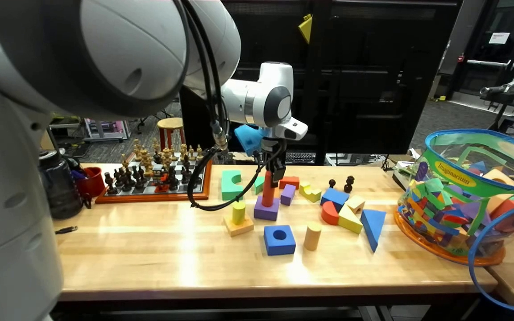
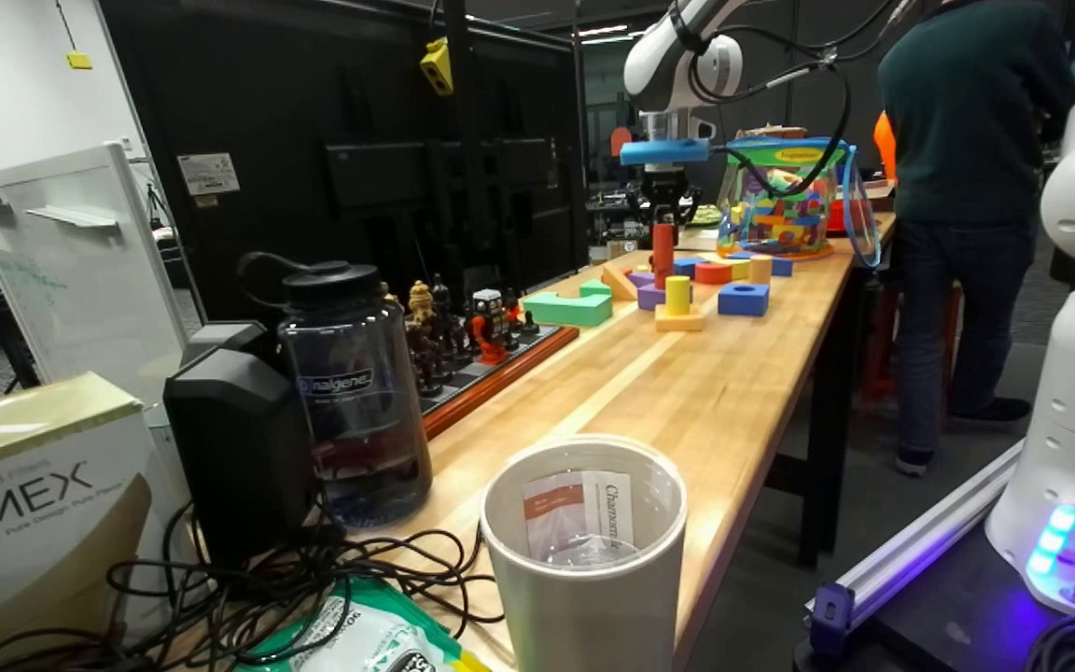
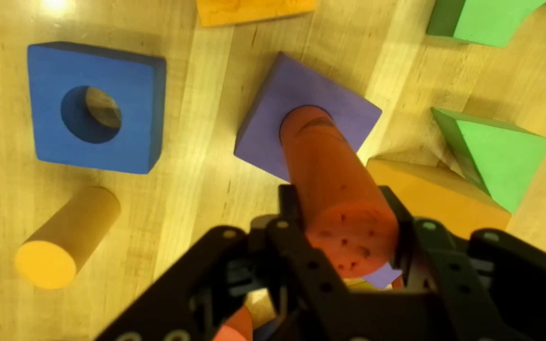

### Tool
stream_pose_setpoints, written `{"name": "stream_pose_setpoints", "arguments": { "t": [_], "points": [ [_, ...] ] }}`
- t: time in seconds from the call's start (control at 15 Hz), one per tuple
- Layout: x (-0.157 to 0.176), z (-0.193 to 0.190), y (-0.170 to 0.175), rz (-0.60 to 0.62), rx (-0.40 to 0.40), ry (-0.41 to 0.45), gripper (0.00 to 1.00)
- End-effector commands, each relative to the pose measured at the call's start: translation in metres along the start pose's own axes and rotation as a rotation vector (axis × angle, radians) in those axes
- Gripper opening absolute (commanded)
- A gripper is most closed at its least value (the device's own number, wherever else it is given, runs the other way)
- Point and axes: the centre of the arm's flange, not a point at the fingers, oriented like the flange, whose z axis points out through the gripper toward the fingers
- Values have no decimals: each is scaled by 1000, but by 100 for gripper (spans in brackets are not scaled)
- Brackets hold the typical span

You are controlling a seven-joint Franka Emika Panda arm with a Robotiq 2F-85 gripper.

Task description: Put the yellow cylindrical block in the middle of the square object

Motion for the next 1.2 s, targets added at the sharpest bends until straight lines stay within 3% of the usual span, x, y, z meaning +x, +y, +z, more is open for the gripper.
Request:
{"name": "stream_pose_setpoints", "arguments": {
  "t": [0.0, 0.33, 0.73, 1.13],
  "points": [
    [-9, 9, 13, 0, -8, 9, 69],
    [-15, 14, 27, -15, -17, 30, 98],
    [-21, 7, 33, -53, 3, 91, 100],
    [-25, -26, 33, -69, 74, 174, 100]
  ]
}}
